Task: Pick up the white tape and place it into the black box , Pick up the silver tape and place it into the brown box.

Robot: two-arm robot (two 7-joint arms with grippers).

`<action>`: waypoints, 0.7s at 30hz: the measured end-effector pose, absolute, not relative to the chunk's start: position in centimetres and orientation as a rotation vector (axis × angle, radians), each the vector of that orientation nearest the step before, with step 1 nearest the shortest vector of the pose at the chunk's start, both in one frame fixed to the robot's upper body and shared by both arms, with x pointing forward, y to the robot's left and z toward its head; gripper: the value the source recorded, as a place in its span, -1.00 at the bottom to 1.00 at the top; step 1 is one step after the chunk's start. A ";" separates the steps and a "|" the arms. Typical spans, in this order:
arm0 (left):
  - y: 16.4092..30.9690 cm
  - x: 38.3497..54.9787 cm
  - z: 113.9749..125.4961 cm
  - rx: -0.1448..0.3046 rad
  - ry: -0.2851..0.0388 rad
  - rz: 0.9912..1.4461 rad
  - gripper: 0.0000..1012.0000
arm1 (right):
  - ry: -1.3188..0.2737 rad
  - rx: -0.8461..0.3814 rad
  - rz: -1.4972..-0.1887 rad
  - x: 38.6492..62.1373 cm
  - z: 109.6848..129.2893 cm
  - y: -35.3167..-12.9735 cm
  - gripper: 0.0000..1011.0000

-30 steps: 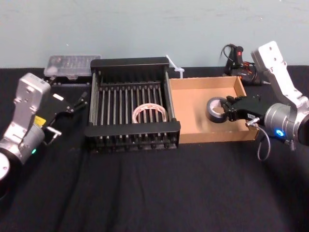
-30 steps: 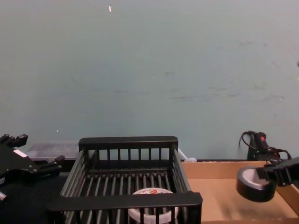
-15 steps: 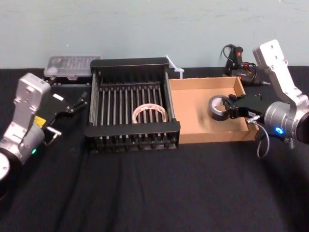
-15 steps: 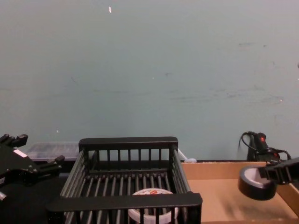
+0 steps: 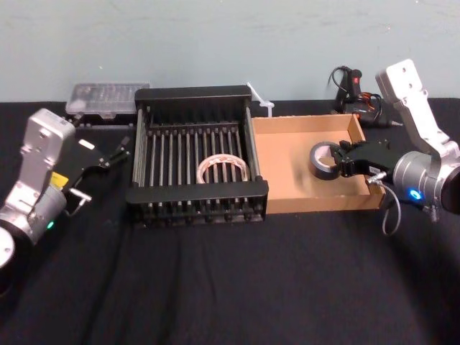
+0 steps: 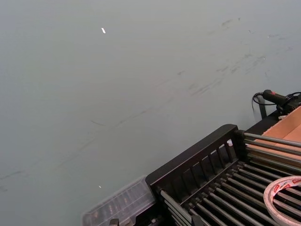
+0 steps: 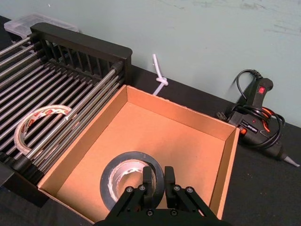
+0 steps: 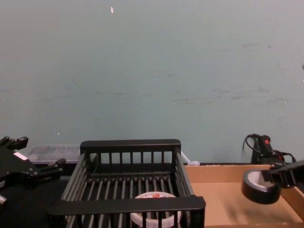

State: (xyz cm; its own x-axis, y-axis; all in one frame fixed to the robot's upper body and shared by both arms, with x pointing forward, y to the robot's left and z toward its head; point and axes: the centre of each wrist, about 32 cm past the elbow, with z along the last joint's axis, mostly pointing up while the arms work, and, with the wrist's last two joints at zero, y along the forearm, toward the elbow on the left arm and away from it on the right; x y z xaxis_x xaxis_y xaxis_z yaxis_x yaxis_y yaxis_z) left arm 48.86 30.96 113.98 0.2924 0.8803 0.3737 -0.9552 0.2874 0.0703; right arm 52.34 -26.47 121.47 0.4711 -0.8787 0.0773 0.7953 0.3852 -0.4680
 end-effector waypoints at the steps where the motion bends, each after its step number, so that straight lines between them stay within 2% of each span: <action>1: 31.0 48.9 114.0 0.304 -0.285 1.248 0.98 | 0.195 -0.481 -1.074 52.3 121.5 -26.5 -0.68; 8: 31.0 48.9 114.0 0.304 -0.285 1.248 0.98 | 0.195 -0.481 -1.073 52.3 121.5 -26.5 -0.29; 9: 31.0 48.9 114.0 0.305 -0.285 1.248 0.98 | 0.195 -0.481 -1.073 52.3 121.5 -26.5 -0.17; 11: 31.0 48.9 114.0 0.305 -0.285 1.248 0.98 | 0.195 -0.481 -1.072 52.3 121.5 -26.5 -0.09; 12: 31.0 48.9 114.0 0.305 -0.285 1.248 0.98 | 0.195 -0.481 -1.072 52.3 121.5 -26.5 0.03; 14: 31.0 48.9 114.0 0.305 -0.285 1.248 0.98 | 0.195 -0.481 -1.072 52.3 121.5 -26.5 0.11; 15: 31.0 48.9 114.0 0.304 -0.285 1.248 0.98 | 0.195 -0.481 -1.072 52.3 121.5 -26.5 0.23; 16: 31.0 48.9 114.0 0.304 -0.285 1.248 0.98 | 0.195 -0.481 -1.072 52.3 121.5 -26.5 0.23; 19: 31.0 48.9 114.0 0.305 -0.285 1.248 0.98 | 0.195 -0.481 -1.072 52.3 121.5 -26.5 0.39; 21: 31.0 48.9 114.0 0.304 -0.285 1.248 0.98 | 0.195 -0.481 -1.072 52.3 121.5 -26.5 0.58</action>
State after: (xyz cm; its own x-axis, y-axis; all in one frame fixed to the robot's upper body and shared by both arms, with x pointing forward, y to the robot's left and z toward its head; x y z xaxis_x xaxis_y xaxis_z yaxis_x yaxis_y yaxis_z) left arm 48.86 30.97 113.98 0.2923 0.8803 0.3737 -0.9553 0.2873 0.0703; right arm 52.32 -26.45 121.50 0.4738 -0.8773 0.0770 0.7942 0.3878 -0.4678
